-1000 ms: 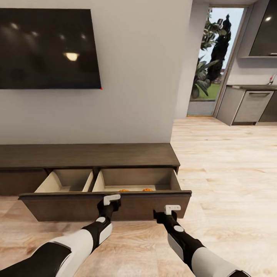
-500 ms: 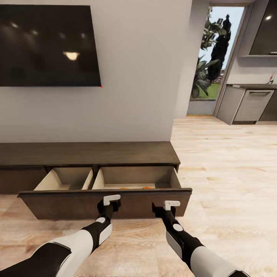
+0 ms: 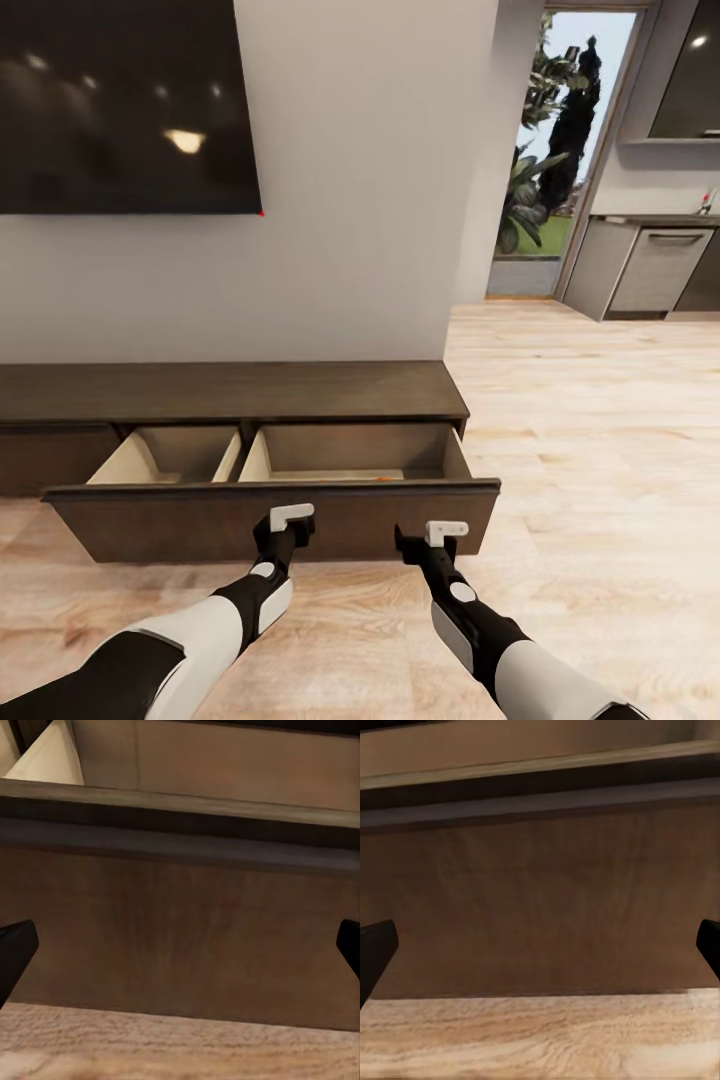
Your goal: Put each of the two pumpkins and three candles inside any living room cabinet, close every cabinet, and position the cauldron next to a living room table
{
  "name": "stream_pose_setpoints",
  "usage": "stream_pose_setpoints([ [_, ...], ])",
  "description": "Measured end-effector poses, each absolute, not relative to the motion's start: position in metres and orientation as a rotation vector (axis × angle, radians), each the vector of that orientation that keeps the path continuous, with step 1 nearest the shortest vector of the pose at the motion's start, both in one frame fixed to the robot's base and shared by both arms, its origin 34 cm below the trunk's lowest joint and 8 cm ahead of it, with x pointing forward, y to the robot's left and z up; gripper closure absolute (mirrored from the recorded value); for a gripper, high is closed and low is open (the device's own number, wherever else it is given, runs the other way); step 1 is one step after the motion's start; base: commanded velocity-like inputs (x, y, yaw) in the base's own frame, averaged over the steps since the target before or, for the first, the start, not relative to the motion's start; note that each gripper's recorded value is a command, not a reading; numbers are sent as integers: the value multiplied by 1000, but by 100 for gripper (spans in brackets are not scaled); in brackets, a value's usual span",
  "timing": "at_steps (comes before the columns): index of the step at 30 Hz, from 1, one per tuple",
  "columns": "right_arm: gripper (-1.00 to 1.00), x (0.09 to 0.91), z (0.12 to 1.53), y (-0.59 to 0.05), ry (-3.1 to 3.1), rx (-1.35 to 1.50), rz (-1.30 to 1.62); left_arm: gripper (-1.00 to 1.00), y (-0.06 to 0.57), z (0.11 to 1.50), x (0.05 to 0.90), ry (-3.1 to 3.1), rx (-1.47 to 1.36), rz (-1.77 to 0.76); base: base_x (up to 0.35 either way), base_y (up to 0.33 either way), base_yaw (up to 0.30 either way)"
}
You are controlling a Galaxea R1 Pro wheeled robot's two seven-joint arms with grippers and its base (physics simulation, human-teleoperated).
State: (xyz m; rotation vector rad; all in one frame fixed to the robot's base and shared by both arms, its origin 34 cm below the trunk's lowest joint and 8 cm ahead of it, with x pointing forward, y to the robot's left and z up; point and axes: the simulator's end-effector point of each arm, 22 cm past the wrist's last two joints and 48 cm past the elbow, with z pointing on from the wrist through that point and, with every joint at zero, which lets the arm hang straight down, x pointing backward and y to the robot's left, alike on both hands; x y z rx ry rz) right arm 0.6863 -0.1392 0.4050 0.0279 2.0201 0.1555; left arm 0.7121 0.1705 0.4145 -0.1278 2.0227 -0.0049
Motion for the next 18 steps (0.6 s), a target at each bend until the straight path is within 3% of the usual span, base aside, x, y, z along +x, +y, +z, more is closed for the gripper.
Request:
stream_pose_setpoints([
  [10,-100,681,388,-125,1980,-203,93,-100,158,413,720,1957,-7,1,0,0,0],
  [18,-100,677,370,-124,1993,-226,90,-100,153,408,722,1902,29,-3,0,0,0],
])
